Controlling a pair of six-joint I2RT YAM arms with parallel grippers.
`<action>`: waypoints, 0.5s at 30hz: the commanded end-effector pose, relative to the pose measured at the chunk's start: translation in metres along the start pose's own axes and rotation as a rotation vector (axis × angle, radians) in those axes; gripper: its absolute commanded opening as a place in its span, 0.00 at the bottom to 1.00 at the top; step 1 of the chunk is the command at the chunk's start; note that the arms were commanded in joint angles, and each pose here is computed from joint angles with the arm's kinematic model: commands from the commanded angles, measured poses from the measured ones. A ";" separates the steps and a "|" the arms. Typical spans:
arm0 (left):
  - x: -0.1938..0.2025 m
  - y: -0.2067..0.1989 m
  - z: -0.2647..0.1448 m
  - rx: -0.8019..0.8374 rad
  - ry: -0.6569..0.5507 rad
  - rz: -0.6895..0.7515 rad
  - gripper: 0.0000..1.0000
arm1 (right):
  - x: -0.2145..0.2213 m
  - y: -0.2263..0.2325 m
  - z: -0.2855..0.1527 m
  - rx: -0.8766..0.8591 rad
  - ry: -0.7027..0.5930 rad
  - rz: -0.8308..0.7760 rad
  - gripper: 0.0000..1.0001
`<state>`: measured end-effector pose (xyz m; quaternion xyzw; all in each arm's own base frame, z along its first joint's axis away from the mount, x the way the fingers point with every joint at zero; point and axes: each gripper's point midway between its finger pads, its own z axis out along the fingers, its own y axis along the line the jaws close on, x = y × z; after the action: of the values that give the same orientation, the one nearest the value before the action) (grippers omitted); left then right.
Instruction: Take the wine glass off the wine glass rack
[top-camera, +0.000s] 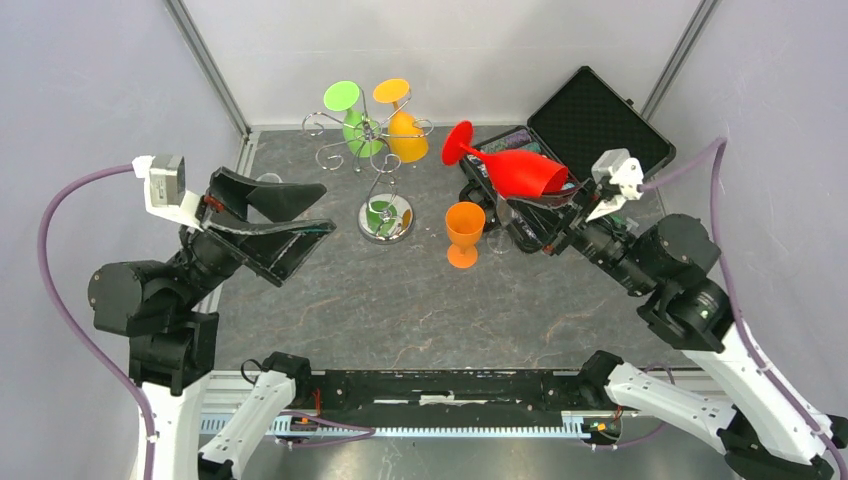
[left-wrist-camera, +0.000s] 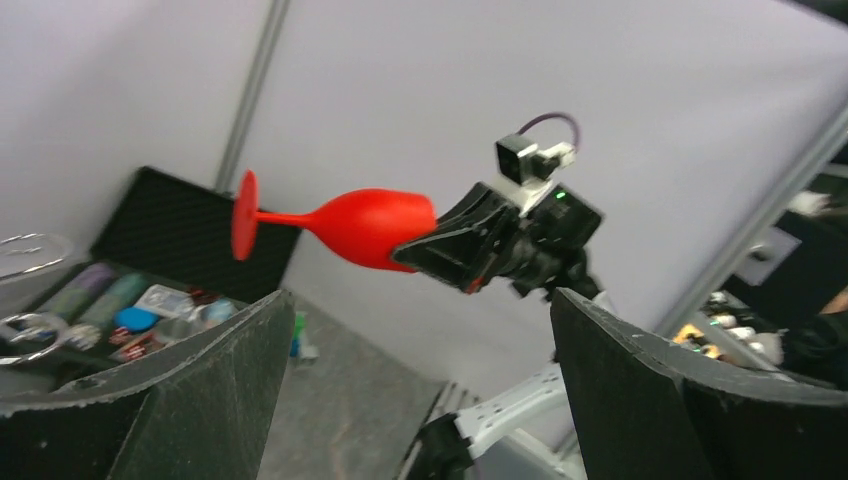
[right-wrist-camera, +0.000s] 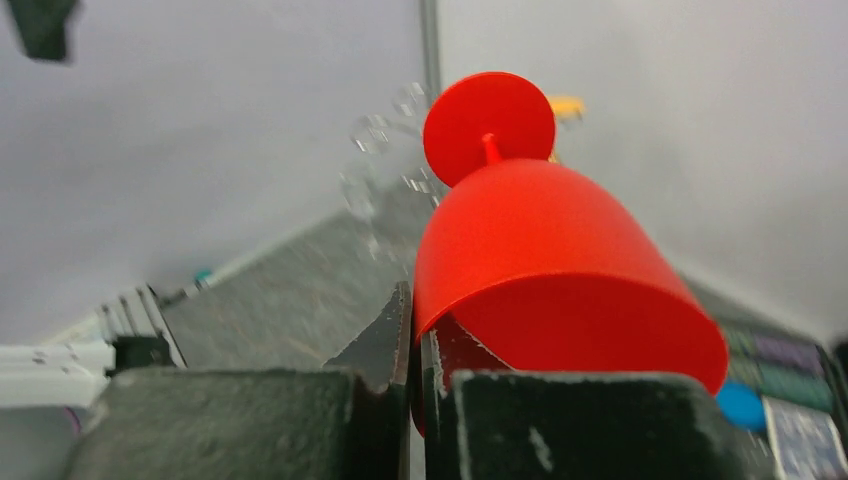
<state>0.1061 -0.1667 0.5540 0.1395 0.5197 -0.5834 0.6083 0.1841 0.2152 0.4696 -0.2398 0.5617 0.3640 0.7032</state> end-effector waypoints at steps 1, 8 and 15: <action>0.014 0.042 -0.012 -0.188 0.054 0.152 1.00 | 0.062 -0.033 -0.050 0.199 0.399 -0.031 0.00; 0.026 0.075 -0.013 -0.286 0.078 0.134 1.00 | 0.087 -0.045 -0.093 0.324 0.609 0.007 0.00; 0.032 0.093 -0.016 -0.348 0.096 0.143 1.00 | 0.128 -0.030 -0.121 0.239 0.797 0.024 0.00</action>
<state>0.1593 -0.1523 0.4894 0.0953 0.6198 -0.4684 0.6224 0.1666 0.1407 0.3366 -0.2398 0.8124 0.1779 0.5008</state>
